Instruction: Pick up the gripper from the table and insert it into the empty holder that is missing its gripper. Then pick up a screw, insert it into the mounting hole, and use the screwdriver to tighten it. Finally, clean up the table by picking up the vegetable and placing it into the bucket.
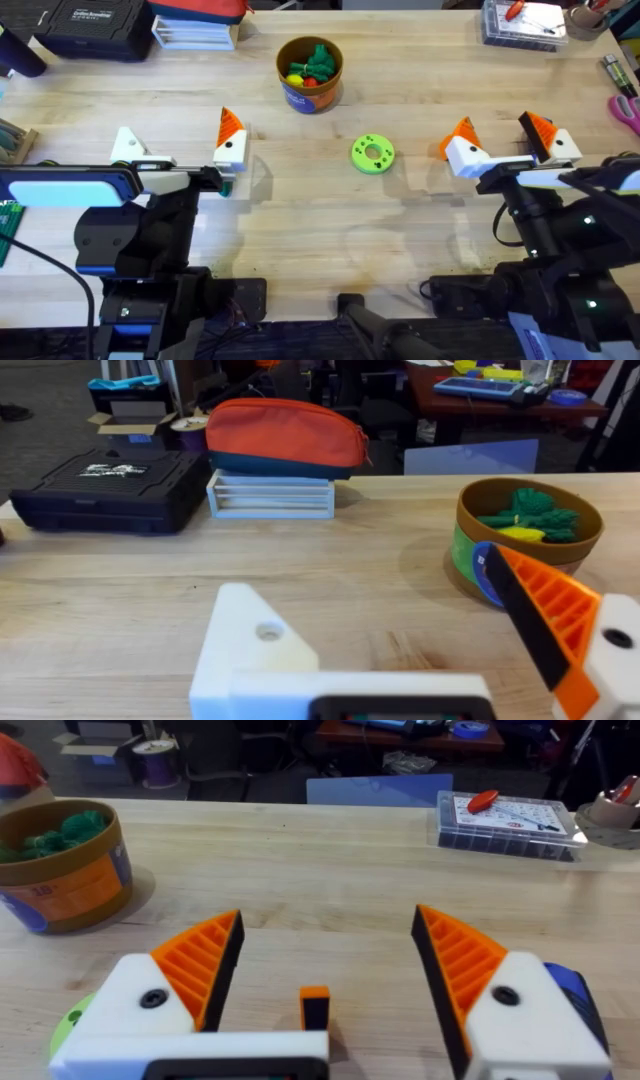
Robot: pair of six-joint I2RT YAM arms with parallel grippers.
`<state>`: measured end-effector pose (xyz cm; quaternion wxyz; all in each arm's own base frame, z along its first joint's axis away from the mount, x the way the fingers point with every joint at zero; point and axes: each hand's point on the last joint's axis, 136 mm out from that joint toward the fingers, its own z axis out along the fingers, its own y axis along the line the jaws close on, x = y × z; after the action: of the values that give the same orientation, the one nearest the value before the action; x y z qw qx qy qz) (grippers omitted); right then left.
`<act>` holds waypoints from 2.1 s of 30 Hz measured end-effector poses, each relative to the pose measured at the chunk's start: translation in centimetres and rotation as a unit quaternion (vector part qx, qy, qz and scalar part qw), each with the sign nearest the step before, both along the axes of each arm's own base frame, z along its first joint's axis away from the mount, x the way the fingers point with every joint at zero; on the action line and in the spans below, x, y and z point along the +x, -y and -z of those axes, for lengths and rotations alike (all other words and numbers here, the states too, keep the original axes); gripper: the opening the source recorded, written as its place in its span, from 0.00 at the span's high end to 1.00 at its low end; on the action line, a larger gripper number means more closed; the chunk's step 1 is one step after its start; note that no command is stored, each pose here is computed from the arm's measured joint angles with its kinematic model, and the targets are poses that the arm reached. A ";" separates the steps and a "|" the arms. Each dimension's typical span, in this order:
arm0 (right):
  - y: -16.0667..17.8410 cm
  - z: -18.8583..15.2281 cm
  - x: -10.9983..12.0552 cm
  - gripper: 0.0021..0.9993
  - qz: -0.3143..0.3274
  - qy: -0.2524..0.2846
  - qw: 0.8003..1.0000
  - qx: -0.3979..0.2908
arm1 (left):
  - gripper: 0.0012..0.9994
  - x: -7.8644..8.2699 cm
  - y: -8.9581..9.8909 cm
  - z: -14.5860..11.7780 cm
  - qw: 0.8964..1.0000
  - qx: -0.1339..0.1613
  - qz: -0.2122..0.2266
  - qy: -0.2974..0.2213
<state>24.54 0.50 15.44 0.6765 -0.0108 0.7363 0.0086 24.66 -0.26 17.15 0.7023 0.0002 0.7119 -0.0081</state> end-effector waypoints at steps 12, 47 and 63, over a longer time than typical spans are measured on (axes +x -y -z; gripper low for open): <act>0.0 -0.5 -0.2 0.01 0.001 -0.002 1.000 -0.002 | 0.01 -0.5 0.0 0.7 0.999 0.000 -0.001 -0.042; 0.6 -8.5 -5.5 0.01 0.015 -0.194 0.981 -0.007 | 0.01 1.0 6.3 -6.5 0.927 -0.084 0.167 -0.325; 0.6 -8.5 -5.6 0.01 0.015 -0.195 0.981 -0.007 | 0.01 0.5 10.7 -9.3 0.934 -0.045 0.294 -0.197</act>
<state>18.98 -0.06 23.97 0.5201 -0.0027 0.8541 -0.0042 25.20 -10.96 26.46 0.5131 0.1767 0.8031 -0.2460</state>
